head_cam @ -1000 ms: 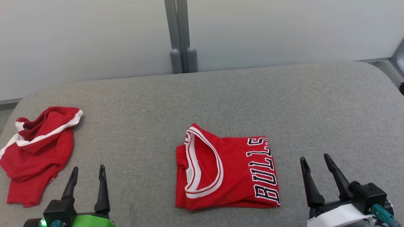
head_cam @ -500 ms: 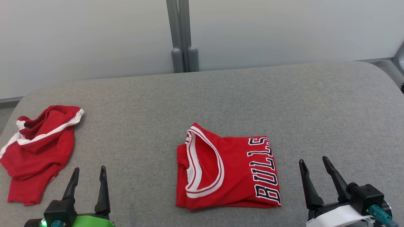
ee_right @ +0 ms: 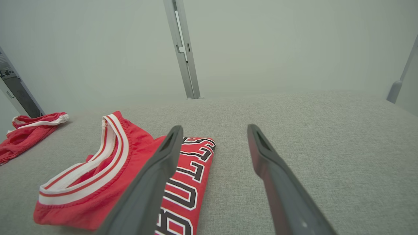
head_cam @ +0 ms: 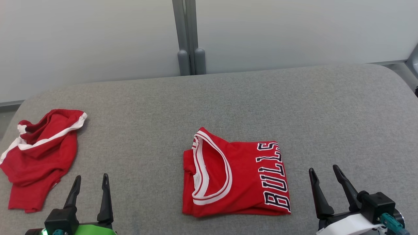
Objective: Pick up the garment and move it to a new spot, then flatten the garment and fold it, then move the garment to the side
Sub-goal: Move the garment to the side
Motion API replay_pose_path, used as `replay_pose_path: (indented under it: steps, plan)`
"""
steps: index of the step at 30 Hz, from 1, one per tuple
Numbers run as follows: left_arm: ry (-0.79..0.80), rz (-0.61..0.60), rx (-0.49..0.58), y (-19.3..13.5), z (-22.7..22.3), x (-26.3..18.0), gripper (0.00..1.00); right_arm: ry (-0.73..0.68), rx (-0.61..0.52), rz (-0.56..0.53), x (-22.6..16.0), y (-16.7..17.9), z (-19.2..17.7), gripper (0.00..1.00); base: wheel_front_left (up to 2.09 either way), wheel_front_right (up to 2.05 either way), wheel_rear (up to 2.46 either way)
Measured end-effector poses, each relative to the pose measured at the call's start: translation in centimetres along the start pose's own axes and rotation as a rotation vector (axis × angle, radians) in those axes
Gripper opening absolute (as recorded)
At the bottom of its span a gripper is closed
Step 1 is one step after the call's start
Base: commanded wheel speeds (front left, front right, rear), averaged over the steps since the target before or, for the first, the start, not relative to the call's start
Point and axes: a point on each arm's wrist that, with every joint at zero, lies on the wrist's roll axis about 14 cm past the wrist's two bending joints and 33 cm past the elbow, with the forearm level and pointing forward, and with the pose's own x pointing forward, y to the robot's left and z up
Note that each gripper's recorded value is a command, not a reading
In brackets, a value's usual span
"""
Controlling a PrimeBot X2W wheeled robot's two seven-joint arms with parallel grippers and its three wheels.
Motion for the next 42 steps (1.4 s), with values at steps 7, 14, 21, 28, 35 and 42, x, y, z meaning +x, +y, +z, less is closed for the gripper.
replay_pose_path:
  steps: [7, 14, 21, 28, 35, 42]
  plan:
    - [0.002, 0.001, 0.0, 0.0, -0.1, 0.0, 1.0, 0.028, -0.006, 0.014, 0.0, 0.2, -0.8, 1.0, 0.0, 0.0, 0.0]
    - [0.011, 0.003, -0.001, 0.1, -0.3, 0.0, 1.0, 0.06, -0.042, 0.073, 2.8, 1.0, -1.2, 1.0, 0.0, 0.0, 0.0]
    - [0.022, 0.013, -0.005, 0.3, -0.7, -0.1, 1.0, 0.209, -0.055, 0.106, 4.9, 1.6, -4.8, 1.0, 0.0, 0.0, 0.0]
    - [0.033, 0.039, -0.005, 1.1, -1.0, -0.4, 1.0, 0.346, -0.036, 0.105, 5.1, 1.9, -8.9, 1.0, 0.0, 0.0, 0.0]
    - [0.045, 0.045, -0.005, 1.3, -1.4, 0.3, 1.0, 0.426, -0.002, 0.096, 5.8, 2.2, -11.5, 1.0, 0.0, 0.0, 0.0]
    - [0.06, 0.045, -0.006, 1.2, -1.9, 0.5, 1.0, 0.498, 0.029, 0.105, 5.5, 3.1, -13.8, 0.59, 0.0, 0.0, 0.0]
